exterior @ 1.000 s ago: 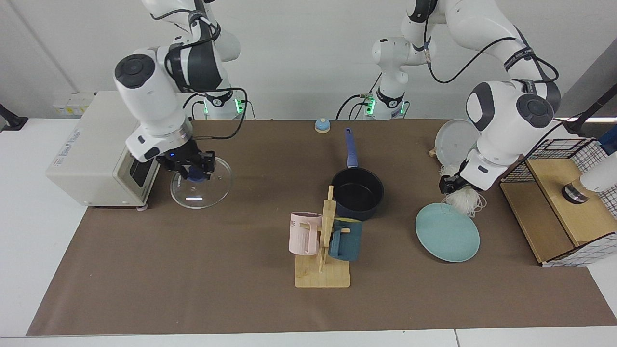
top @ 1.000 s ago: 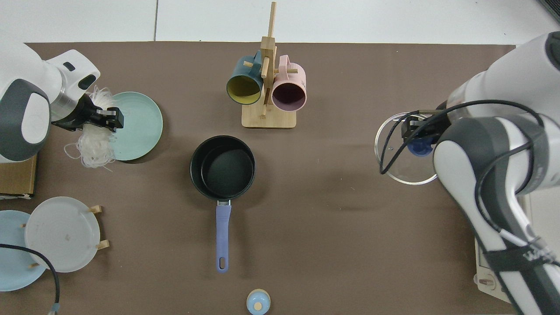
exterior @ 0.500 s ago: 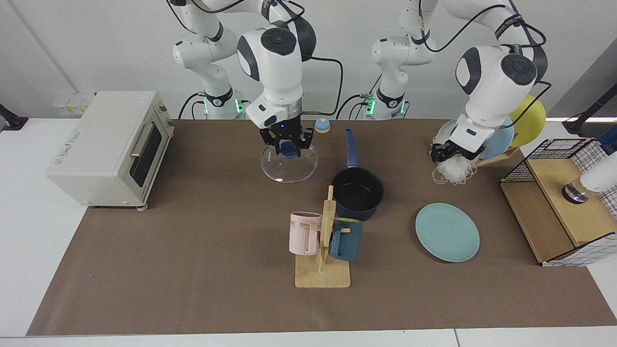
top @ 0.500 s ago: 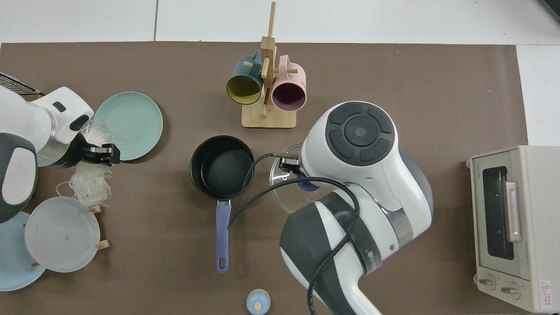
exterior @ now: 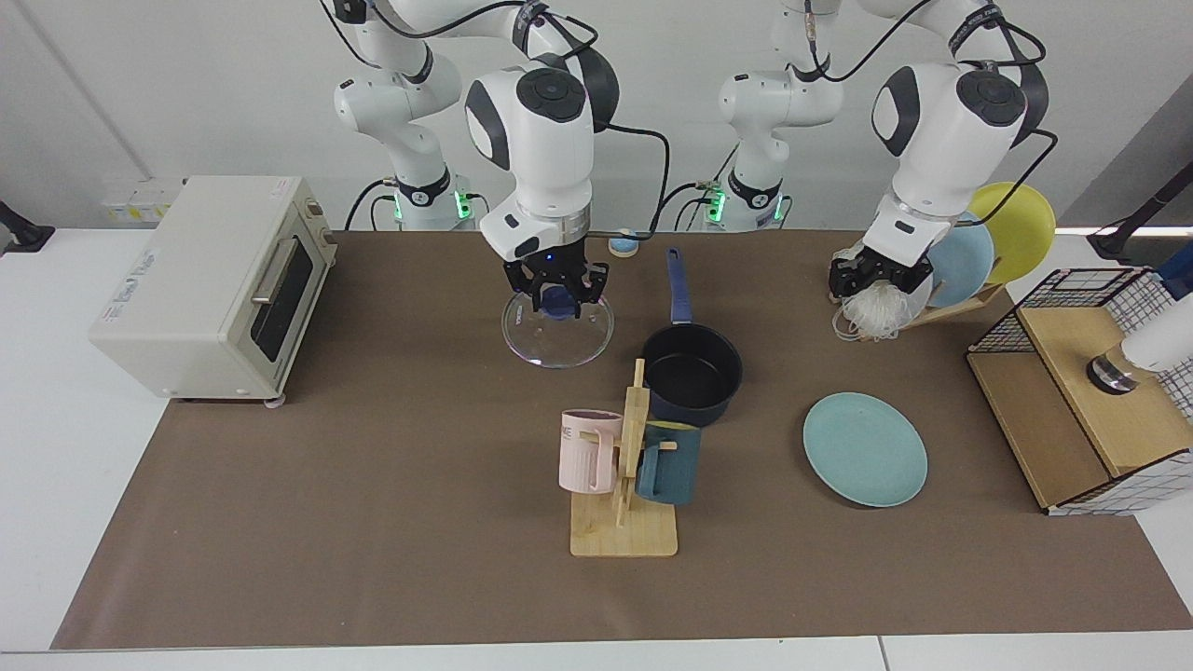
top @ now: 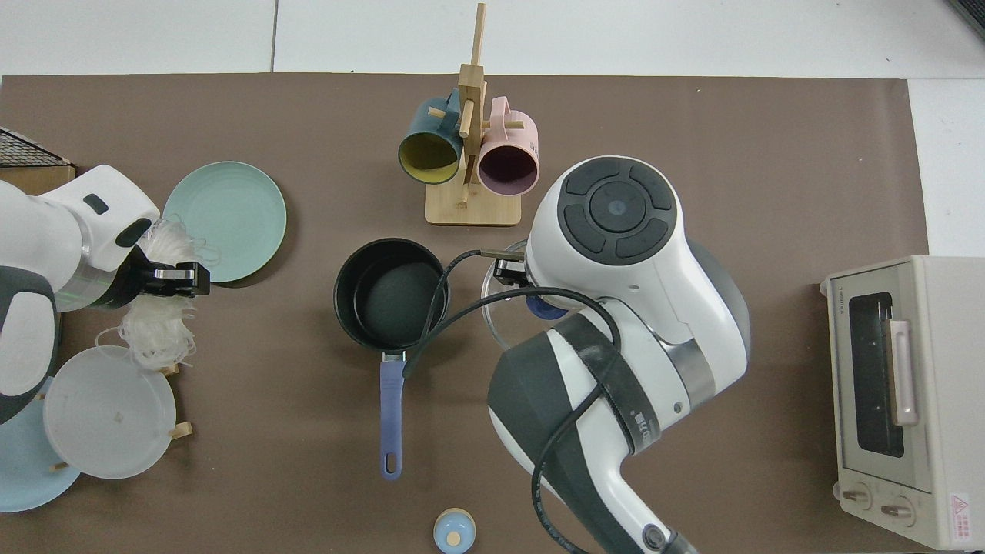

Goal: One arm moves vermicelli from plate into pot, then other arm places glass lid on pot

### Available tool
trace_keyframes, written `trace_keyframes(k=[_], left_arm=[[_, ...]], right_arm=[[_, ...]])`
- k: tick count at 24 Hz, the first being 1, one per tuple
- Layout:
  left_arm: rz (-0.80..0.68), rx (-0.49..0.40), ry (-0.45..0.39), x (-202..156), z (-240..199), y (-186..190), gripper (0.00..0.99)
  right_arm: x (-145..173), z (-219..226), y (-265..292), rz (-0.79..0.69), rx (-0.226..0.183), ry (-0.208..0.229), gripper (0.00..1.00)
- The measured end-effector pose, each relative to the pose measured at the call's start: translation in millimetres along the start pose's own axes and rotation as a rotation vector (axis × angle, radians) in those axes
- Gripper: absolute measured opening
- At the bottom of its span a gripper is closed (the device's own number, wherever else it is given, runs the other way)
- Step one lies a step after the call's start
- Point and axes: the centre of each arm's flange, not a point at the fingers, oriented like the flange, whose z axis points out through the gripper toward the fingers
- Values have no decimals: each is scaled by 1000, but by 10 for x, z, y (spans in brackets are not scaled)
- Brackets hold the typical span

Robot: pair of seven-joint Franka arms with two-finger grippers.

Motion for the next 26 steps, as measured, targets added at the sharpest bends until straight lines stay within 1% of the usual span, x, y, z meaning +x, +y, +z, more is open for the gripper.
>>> trace_keyframes(k=[10,13,15,18,20,23,26], left_arm=[[1,0,1,3,-2,7,335],[-4,-3,1,-3,-1,95,335],[-30,-3,-1,-18,23,336,335],[-60,-8,9,-34,141,911,335],[-63,-14,13,-45,240,1211,335],[-75,-26,11,-38,403,1541,335],[-101,-30,-1,5,555,1772,335]], right_arm=[[18,-21,18,3,-2,4,604],[34,-28,36,5,-3,6,604],[62,-31,70,9,-5,6,604],[110,-33,127,18,-5,6,604],[125,-40,145,19,-5,7,604],[132,-43,161,16,-6,5,604],[141,-48,178,16,-7,5,604]])
